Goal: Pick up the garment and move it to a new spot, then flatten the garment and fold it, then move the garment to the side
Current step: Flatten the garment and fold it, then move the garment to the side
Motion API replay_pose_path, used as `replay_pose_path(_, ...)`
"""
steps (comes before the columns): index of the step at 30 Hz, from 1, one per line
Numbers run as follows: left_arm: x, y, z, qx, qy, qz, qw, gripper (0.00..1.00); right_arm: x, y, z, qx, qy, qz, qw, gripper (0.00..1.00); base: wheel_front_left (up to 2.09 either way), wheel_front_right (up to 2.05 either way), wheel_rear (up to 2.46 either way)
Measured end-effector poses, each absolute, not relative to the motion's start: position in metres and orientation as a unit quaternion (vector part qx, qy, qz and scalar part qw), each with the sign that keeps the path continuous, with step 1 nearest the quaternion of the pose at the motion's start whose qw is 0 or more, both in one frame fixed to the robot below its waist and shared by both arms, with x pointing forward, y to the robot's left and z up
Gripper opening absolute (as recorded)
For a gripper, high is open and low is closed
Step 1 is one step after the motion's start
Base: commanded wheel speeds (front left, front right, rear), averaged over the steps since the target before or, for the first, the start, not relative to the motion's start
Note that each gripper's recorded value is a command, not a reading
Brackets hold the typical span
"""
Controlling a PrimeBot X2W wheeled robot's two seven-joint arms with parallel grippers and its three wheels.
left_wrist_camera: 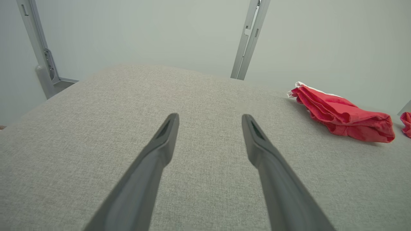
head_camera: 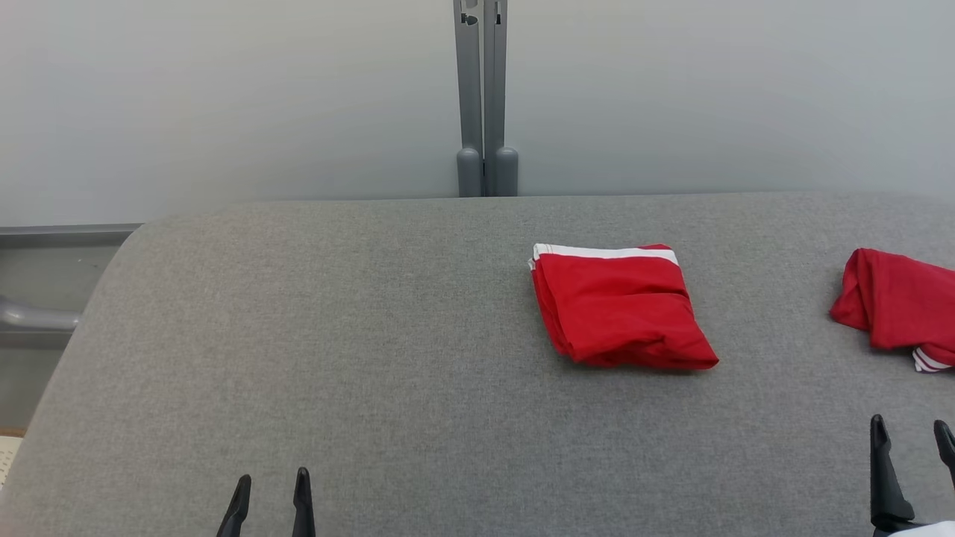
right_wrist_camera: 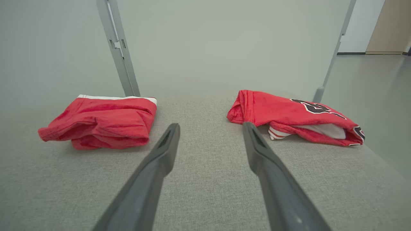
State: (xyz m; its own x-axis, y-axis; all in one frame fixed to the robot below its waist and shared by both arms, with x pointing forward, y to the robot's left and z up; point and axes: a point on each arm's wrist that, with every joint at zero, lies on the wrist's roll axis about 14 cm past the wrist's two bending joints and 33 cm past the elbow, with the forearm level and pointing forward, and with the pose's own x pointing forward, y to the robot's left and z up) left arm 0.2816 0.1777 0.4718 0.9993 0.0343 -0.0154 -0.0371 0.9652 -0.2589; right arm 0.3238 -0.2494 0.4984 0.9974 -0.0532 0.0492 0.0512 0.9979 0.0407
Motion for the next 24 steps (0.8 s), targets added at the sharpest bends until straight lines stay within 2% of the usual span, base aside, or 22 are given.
replay_pose_path(9, 0.28, 0.184, 0.471, -0.124, 0.007, 0.025, 0.992, 1.0, 0.331, -0.232, 0.506, 0.02, -0.039, -0.007, 0.999, 1.0, 0.0, 0.0, 0.0)
replay_pose_path(17, 0.281, 0.184, 0.468, -0.127, 0.013, 0.03, 0.991, 1.0, 0.381, -0.21, 0.56, 0.013, -0.112, 0.038, 0.993, 1.0, 0.0, 0.0, 0.0)
replay_pose_path(19, 0.283, 0.184, 0.468, -0.133, 0.014, 0.031, 0.99, 1.0, 0.4, -0.205, 0.556, 0.018, -0.086, 0.044, 0.995, 1.0, 0.0, 0.0, 0.0)
replay_pose_path(24, 0.3, 0.171, 0.473, -0.14, 0.011, 0.014, 0.99, 1.0, 0.453, -0.184, 0.521, 0.046, 0.052, 0.06, 0.996, 1.0, 0.0, 0.0, 0.0)
